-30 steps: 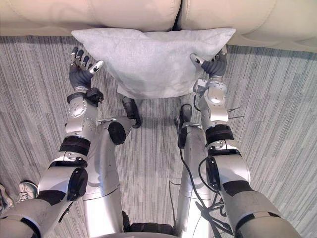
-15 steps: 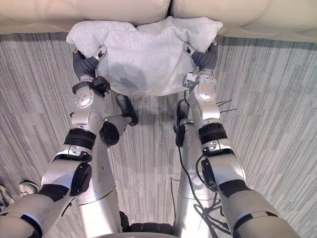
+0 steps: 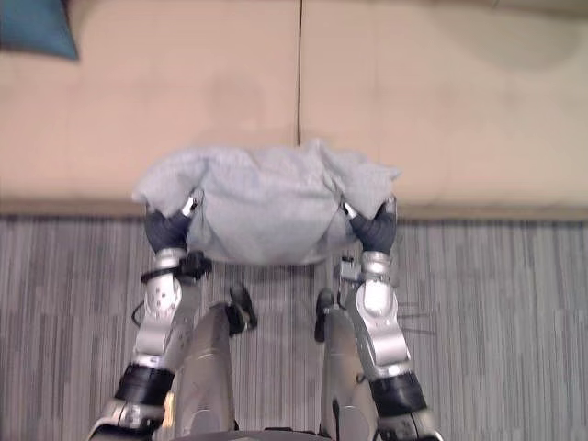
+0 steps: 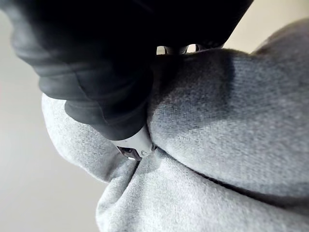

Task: Pick up cushions and gather them together orderly.

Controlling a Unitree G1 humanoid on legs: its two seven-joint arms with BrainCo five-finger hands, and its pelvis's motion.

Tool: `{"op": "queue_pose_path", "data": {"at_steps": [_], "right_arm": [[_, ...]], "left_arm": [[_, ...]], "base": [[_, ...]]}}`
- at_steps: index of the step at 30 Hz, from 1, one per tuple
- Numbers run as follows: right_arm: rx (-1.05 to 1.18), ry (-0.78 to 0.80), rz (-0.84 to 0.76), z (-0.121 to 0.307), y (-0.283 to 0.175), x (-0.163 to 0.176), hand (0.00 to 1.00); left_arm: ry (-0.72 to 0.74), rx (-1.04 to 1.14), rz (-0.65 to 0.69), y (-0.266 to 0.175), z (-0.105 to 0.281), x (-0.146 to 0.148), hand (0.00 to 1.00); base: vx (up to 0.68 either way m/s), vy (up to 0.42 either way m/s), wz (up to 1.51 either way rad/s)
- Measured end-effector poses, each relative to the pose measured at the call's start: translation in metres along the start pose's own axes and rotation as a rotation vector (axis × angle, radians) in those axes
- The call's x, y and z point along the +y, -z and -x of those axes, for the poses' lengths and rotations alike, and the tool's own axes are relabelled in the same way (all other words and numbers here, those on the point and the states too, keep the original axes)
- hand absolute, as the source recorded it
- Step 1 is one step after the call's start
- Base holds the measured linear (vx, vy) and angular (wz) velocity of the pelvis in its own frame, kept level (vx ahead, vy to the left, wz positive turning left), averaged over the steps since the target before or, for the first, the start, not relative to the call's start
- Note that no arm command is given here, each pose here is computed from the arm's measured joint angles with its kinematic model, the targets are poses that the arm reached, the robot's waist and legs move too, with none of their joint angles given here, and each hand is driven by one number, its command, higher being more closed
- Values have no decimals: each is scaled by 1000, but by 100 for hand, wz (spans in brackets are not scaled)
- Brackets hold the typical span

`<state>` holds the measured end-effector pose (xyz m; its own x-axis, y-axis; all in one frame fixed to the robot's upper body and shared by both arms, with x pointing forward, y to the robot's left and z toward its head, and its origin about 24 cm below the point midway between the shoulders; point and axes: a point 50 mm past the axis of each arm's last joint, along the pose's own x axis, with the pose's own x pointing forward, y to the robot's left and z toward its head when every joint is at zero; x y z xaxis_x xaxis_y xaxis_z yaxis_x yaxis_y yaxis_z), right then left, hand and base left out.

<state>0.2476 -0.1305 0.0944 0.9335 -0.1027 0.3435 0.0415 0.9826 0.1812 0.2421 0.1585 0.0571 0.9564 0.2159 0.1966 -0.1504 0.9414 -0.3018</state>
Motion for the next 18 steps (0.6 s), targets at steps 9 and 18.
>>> {"op": "queue_pose_path", "data": {"at_steps": [9, 18], "right_arm": [[88, -79, 87, 8, 18, -12, 100], [141, -74, 114, 8, 30, -16, 100]], "left_arm": [[58, 114, -56, 18, 27, 11, 100], [83, 160, -87, 23, 34, 11, 100]], "base": [[177, 27, -23], [30, 46, -20]]}}
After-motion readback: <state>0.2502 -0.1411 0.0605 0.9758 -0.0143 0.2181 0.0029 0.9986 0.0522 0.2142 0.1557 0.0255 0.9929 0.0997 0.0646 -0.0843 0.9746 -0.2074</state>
